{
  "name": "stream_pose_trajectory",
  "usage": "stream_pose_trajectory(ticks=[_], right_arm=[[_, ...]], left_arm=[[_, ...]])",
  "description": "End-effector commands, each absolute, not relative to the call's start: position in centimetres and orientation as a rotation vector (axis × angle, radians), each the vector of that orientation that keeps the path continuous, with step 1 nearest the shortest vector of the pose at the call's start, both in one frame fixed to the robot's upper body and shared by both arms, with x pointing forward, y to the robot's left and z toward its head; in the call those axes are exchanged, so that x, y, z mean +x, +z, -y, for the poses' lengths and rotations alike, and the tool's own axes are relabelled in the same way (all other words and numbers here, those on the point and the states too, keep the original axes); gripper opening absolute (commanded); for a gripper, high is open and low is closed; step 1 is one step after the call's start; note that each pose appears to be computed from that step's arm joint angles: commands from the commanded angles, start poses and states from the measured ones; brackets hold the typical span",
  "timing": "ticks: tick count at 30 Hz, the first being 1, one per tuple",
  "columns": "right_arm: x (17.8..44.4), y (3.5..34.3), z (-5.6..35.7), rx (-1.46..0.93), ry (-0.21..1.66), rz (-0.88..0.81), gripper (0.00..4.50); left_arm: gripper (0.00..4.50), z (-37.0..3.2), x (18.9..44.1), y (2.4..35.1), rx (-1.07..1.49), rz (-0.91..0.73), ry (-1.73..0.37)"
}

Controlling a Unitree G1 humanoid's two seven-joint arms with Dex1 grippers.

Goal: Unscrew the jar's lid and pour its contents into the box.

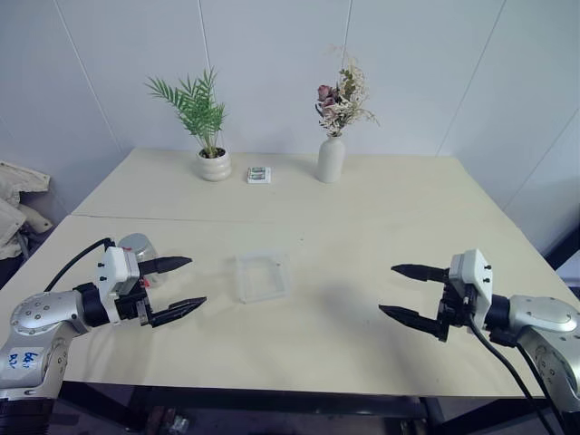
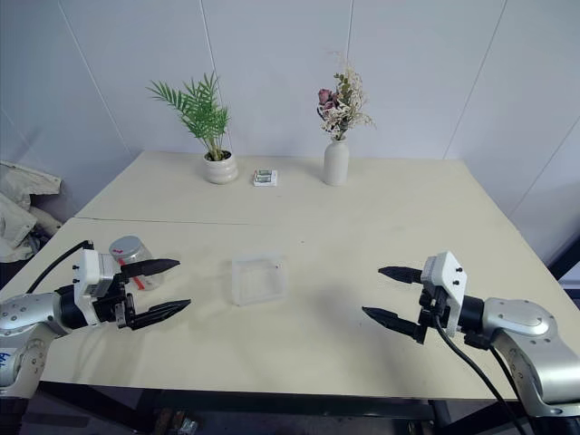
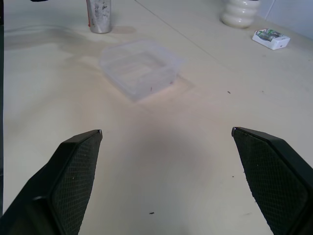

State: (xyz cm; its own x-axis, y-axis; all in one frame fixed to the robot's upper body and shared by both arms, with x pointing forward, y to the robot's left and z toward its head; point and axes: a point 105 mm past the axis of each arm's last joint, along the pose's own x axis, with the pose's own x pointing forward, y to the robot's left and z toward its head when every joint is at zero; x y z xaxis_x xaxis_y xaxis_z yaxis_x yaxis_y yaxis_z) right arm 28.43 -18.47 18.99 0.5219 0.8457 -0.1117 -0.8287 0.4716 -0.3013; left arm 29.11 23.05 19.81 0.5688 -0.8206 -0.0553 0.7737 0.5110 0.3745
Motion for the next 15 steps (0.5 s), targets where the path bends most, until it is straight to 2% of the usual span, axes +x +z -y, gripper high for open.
stream_pose_trajectory(ticks=[1, 7, 15], right_arm=[[28.4, 19.5, 17.9, -0.346, 1.062, 0.084, 4.50], [29.0, 19.0, 16.2, -0.313, 1.144, 0.099, 4.50], [30.1, 21.8, 10.4, -0.249, 1.281, 0.258, 4.50]], left_arm=[[4.47, -23.3, 28.5, 20.7, 0.408, 0.186, -0.914], [4.47, -24.6, 27.2, 18.9, 0.367, 0.187, -0.744], [4.47, -28.8, 24.3, 16.8, 0.201, 0.250, -0.267]])
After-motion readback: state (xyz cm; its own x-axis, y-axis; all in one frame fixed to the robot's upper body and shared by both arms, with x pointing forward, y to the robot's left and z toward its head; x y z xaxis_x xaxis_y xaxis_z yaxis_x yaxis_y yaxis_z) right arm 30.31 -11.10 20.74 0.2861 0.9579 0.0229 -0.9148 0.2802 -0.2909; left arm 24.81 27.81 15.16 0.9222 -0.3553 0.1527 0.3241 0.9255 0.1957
